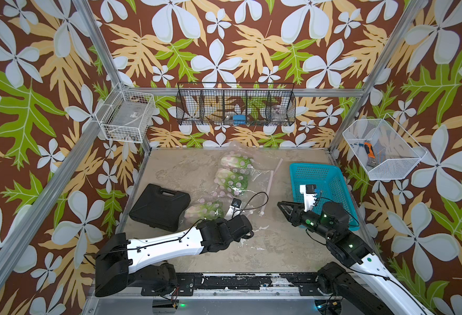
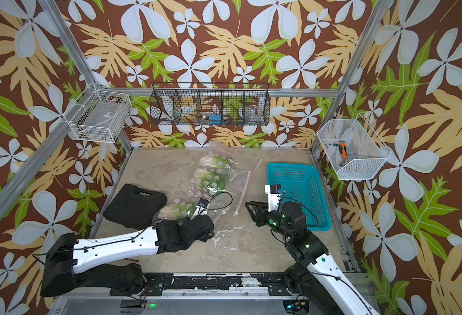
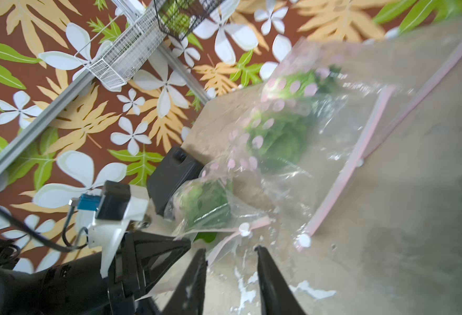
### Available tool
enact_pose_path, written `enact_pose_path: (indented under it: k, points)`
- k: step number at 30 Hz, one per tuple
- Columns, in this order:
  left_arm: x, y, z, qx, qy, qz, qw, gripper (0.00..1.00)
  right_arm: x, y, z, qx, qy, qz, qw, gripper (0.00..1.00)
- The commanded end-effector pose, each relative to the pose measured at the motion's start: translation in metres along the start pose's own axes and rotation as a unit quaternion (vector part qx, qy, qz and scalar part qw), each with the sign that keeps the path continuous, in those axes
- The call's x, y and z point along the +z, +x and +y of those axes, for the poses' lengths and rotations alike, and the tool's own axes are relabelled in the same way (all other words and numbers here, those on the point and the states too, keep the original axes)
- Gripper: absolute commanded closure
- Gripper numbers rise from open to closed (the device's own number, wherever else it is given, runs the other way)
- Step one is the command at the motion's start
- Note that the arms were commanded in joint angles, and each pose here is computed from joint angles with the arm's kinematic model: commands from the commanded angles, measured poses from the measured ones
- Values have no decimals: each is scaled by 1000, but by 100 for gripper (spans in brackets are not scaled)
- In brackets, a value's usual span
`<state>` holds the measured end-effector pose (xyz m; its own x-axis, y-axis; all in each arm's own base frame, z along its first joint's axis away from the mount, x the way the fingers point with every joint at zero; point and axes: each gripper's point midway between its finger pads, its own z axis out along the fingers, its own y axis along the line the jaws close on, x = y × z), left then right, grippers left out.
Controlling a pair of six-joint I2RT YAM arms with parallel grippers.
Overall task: Open the zip-top bag and take out the chinese cabbages
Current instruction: Pick up the Chinese cabbage from the zipper food storage bag.
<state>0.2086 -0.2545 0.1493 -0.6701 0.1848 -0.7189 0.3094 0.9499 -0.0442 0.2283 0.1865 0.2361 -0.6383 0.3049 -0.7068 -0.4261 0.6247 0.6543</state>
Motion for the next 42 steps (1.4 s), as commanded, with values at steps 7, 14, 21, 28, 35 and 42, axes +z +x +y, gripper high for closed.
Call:
enact_pose_path:
  k: [7, 14, 21, 28, 35, 42]
  points:
    - [-17, -28, -6, -74, 59, -72, 993, 100, 28, 34, 76, 32, -148, 48, 987, 70]
    - [-32, -39, -5, -110, 96, -107, 983, 100, 50, 53, 75, 42, -153, 62, 985, 75]
    - [-38, -41, 6, -127, 103, -121, 979, 100, 74, 63, 83, 36, -154, 82, 984, 78]
    - [-39, -44, 2, -125, 115, -125, 978, 100, 98, 78, 88, 48, -152, 92, 983, 81]
    - [-44, -49, 0, -127, 126, -136, 974, 100, 125, 86, 79, 49, -114, 84, 989, 84]
    - [-51, -51, 3, -131, 136, -149, 971, 100, 149, 97, 41, 25, -24, 81, 996, 85]
